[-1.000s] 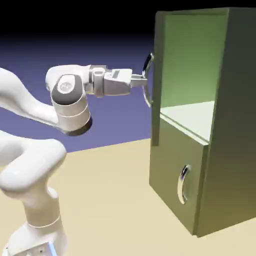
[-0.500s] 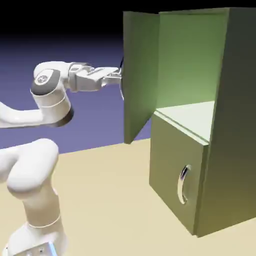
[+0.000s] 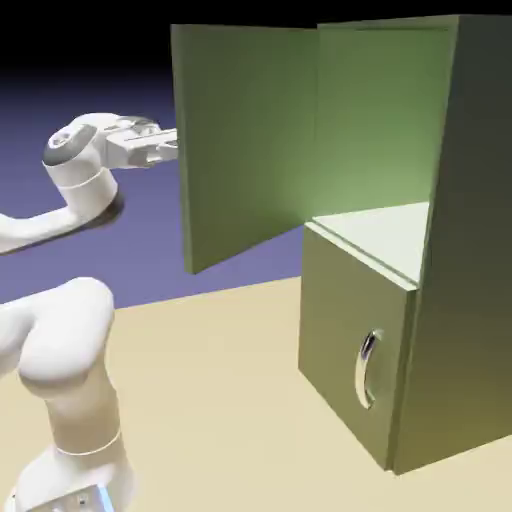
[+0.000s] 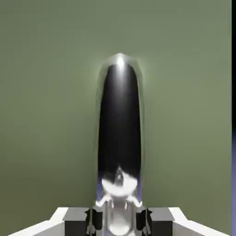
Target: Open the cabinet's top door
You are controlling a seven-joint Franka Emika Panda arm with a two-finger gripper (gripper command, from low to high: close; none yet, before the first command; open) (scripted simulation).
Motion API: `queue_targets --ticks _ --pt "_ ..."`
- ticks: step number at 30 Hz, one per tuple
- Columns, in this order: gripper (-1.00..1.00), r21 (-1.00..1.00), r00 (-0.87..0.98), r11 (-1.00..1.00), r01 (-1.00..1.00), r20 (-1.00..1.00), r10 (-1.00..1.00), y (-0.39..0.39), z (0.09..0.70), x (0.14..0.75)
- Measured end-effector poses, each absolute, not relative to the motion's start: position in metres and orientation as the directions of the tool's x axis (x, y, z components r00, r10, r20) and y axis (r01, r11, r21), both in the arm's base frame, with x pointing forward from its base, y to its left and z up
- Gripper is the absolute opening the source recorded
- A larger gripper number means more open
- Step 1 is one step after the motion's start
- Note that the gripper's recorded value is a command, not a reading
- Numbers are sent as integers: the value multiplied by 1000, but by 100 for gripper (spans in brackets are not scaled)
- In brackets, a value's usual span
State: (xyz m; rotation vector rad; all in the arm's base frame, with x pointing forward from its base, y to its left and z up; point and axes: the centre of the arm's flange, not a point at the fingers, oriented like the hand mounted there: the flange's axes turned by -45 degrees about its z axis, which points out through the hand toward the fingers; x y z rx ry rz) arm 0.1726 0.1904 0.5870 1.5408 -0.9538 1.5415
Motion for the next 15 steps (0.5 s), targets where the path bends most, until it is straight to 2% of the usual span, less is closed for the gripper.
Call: queue_targets --ticks 14,15 --pt "-100 -1 -1 -72 -997 1000 0 316 587 197" --pt "100 -1 -1 -58 -998 1000 -1 320 587 199"
